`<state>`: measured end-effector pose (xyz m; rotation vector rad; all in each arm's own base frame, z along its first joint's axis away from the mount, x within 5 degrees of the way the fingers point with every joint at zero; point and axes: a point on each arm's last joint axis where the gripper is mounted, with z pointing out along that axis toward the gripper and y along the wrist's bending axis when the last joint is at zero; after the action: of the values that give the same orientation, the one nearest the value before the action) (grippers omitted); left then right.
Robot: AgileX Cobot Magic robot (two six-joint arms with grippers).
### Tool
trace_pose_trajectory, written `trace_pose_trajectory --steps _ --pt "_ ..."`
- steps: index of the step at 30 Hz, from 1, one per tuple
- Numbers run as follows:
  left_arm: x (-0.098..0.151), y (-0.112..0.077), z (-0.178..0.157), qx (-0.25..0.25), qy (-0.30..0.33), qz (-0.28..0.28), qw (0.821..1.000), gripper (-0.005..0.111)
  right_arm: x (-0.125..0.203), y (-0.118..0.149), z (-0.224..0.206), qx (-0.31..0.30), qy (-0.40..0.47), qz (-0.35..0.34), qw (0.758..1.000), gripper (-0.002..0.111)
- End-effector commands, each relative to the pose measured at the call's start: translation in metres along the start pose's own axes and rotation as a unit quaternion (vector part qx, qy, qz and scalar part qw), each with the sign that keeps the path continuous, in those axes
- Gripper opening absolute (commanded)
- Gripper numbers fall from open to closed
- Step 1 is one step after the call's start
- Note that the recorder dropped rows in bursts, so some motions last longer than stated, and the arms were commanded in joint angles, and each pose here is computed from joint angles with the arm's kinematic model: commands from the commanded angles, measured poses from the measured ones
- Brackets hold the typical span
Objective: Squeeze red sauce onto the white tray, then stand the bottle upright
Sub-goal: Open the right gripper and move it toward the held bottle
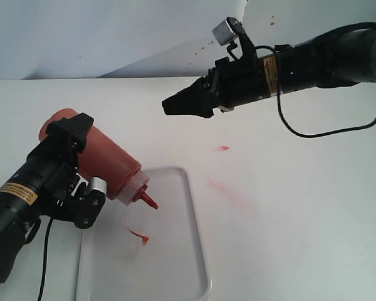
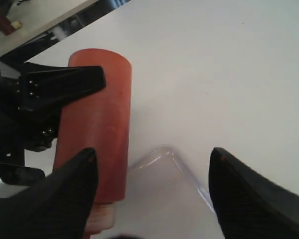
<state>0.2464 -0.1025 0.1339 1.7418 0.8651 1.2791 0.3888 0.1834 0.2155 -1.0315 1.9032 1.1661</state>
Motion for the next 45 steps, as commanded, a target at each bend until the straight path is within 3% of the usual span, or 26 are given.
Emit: trace_pose_trajectory --steps 1,7,12,21,26,30,32,45 --pt "0.002 0.008 0.001 -0.028 0.014 -0.009 0.999 0.000 0.005 -0.015 0.007 0.011 0.005 0.003 1.000 0.059" --pt "0.002 0.008 0.001 -0.028 0.014 -0.009 0.999 0.000 0.002 -0.020 0.009 0.027 -0.024 0.026 0.999 0.059" --pt "0.002 0.008 0.001 -0.028 0.014 -0.007 0.999 0.000 0.007 -0.022 0.009 0.033 -0.001 -0.026 0.999 0.059" --pt "0.002 0.008 0.001 -0.029 0.014 0.002 0.999 0.000 0.007 0.008 0.046 -0.002 0.029 -0.117 0.993 0.059" --pt "0.004 0.007 0.001 -0.023 0.023 -0.002 0.999 0.000 0.004 0.011 0.056 0.025 0.023 -0.120 0.992 0.059" --pt "0.004 0.009 0.003 -0.026 0.026 -0.004 0.999 0.000 0.003 -0.001 0.055 0.093 0.026 -0.120 0.988 0.059" --pt "0.004 0.009 0.003 -0.026 0.026 -0.004 0.999 0.000 0.003 -0.002 0.054 0.100 0.022 -0.114 0.988 0.059" --pt "0.004 0.009 0.003 -0.029 0.021 -0.002 0.999 0.000 0.018 0.004 0.066 0.000 0.017 -0.117 0.993 0.059"
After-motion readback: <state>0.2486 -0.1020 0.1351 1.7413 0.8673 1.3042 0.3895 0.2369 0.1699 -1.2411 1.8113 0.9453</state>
